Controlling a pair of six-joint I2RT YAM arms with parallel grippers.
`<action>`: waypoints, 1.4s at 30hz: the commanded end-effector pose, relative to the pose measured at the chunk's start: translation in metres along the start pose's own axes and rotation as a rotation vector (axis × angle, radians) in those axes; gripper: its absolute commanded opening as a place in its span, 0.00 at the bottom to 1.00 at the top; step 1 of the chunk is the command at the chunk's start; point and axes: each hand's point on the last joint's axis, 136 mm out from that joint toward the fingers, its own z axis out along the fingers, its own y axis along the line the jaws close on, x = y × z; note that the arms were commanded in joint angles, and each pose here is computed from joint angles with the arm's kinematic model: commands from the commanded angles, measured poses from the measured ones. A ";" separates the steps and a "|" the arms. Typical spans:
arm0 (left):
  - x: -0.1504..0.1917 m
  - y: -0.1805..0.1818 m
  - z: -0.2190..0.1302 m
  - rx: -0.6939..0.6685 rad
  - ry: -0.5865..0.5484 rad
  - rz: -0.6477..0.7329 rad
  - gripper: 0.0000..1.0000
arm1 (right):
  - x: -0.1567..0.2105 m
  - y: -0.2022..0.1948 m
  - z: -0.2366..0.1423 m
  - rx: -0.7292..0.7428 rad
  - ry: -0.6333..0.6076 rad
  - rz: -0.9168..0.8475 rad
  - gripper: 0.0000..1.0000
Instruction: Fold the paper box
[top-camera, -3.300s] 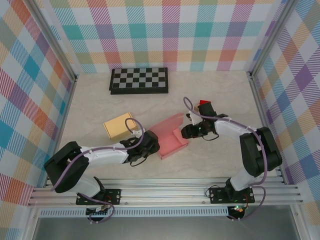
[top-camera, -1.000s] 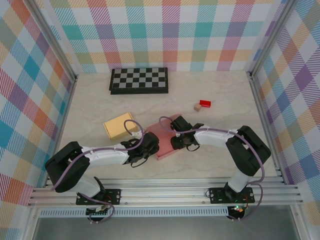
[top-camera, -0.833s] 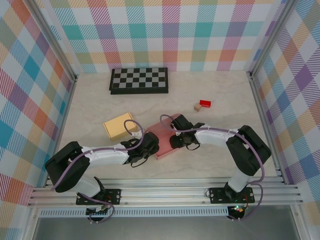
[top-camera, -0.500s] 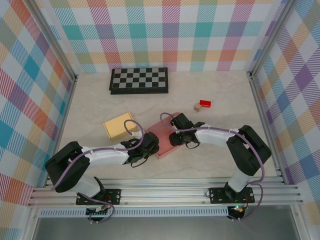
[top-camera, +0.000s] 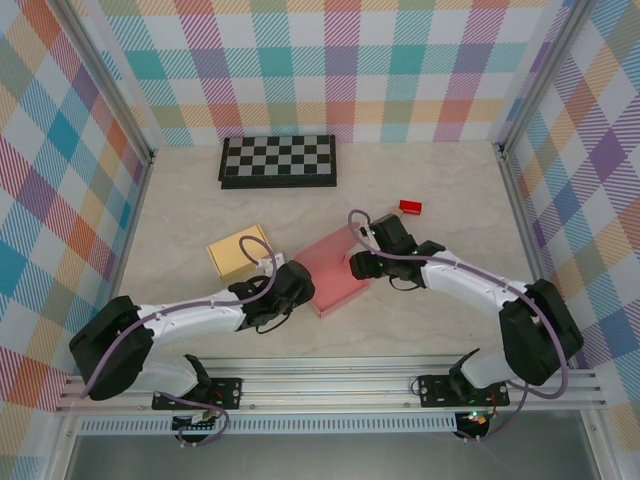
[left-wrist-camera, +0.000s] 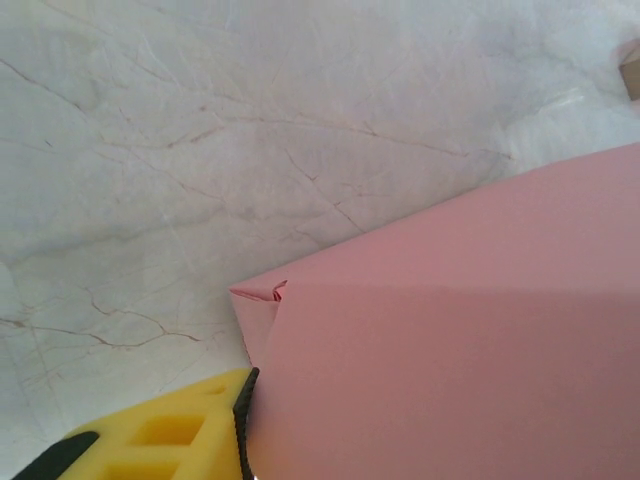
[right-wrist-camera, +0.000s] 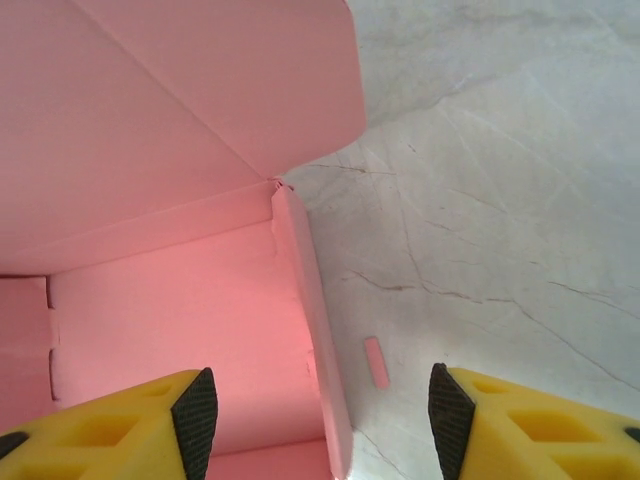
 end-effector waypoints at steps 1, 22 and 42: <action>-0.010 0.005 -0.017 -0.023 -0.043 0.052 0.38 | 0.004 -0.005 -0.018 0.011 0.010 -0.072 0.61; -0.102 -0.014 -0.116 0.077 -0.195 -0.046 0.90 | -0.162 -0.043 -0.079 -0.165 -0.127 0.182 1.00; -0.064 -0.047 -0.037 0.033 0.044 -0.418 0.92 | -0.115 0.024 -0.002 -0.408 0.199 0.183 1.00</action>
